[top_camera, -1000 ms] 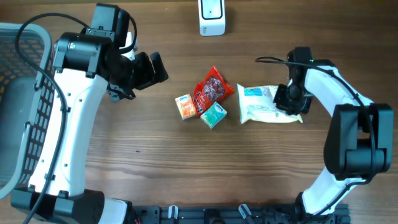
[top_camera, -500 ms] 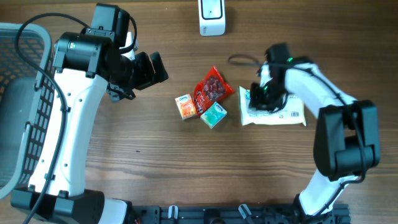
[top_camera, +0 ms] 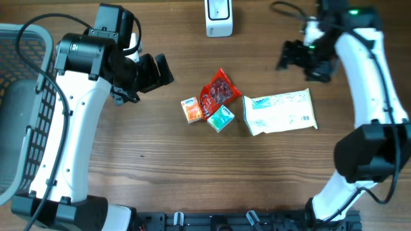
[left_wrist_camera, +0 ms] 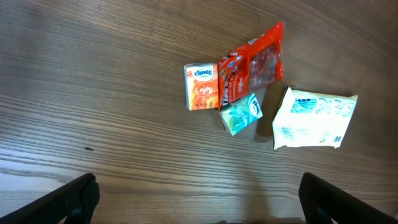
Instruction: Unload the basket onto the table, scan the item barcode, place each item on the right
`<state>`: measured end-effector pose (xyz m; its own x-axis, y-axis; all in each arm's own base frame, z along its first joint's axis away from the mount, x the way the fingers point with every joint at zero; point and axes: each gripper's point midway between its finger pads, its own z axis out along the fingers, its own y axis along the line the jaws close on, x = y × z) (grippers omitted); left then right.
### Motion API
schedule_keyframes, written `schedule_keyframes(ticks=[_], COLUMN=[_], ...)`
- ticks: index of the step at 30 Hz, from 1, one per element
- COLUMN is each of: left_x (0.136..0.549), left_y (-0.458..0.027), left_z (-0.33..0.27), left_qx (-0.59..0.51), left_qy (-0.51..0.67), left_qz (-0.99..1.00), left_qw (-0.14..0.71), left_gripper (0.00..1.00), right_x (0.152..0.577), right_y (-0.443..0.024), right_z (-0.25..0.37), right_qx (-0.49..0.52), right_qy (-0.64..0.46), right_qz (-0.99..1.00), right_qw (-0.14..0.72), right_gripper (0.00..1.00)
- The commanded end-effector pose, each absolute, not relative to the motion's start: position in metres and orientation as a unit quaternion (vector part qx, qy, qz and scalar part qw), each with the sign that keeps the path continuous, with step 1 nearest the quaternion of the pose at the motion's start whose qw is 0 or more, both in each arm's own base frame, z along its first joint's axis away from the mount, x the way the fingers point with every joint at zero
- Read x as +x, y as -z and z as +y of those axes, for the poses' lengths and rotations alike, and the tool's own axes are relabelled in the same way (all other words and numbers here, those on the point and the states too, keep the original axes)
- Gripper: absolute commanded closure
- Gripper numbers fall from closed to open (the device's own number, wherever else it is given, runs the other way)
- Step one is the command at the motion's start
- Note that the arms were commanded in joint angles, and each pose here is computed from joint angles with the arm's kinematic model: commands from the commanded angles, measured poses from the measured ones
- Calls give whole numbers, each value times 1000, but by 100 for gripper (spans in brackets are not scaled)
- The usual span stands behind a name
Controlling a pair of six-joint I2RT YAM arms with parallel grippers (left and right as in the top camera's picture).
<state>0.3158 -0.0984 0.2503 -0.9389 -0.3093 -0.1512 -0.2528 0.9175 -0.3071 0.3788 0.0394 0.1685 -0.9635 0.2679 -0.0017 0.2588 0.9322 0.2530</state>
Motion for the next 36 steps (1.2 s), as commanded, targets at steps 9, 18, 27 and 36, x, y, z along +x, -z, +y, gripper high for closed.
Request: schedule_keyframes(ticks=[9, 18, 27, 36], left_x=[315, 315, 315, 315], left_y=[-251, -251, -251, -251], left_z=[-101, -101, -101, -101], left_qx=[-141, -141, -141, -141], left_qy=[147, 147, 147, 147], left_qz=[974, 974, 974, 974], left_qw=[97, 97, 97, 97], left_gripper=[0, 0, 0, 0], right_x=[284, 247, 280, 303], right_y=[-169, -21, 31, 43], right_z=[28, 55, 44, 6], right_qx=[267, 421, 410, 417], right_qy=[-216, -298, -286, -204], right_qz=[934, 855, 863, 877], right_qw=[101, 44, 80, 125], right_gripper=[0, 0, 0, 32])
